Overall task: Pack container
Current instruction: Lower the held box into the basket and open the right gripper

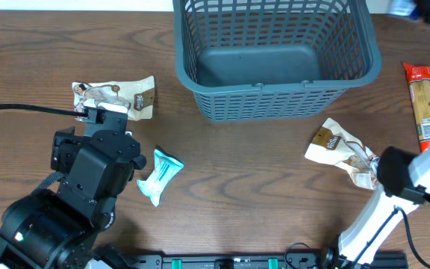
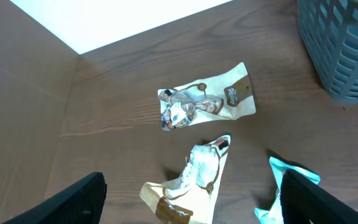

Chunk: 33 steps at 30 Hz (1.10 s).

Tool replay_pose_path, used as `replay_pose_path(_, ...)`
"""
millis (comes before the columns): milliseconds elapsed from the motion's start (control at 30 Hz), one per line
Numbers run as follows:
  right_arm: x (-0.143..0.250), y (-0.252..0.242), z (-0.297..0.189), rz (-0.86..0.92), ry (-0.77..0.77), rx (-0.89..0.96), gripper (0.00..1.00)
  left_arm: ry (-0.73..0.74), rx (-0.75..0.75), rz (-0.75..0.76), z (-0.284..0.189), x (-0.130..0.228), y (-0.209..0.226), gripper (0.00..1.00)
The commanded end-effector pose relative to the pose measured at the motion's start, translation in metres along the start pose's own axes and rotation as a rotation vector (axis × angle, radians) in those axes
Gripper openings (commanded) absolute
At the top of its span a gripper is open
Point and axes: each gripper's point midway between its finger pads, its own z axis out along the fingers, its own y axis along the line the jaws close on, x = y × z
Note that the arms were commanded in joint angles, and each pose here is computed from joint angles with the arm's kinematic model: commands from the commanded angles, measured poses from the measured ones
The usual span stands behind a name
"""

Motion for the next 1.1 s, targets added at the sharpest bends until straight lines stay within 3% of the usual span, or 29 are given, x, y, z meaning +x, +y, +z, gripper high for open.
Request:
replay_pose_path(0,0.010,0.038,0.024,-0.028,0.058,-0.108,0.01,-0.008,-0.014,-0.004,-0.003,-0.002,0.005,0.79)
replay_pose_path(167,0.050,0.062,0.056,-0.187,0.241,-0.084,0.01,-0.008,-0.014,-0.004,-0.003,-0.002,0.005,0.79)
replay_pose_path(367,0.094,0.086,0.092,-0.340,0.403,-0.189,0.01,-0.008,-0.014,-0.004,-0.003,-0.002,0.005,0.78)
replay_pose_path(667,0.155,0.060,0.125,-0.390,0.623,-0.155,0.01,-0.008,-0.014,-0.004,-0.003,-0.002,0.005,0.78)
replay_pose_path(900,0.190,0.054,0.146,-0.390,0.700,-0.192,0.01,-0.008,-0.014,-0.004,-0.003,-0.002,0.005,0.78)
replay_pose_path(967,0.198,0.053,0.148,-0.381,0.720,-0.198,0.06,-0.008,-0.014,-0.004,-0.003,-0.002,0.005,0.78)
replay_pose_path(1067,0.204,0.052,0.151,-0.375,0.735,-0.202,0.29,-0.008,-0.014,-0.004,-0.003,-0.002,0.005,0.78)
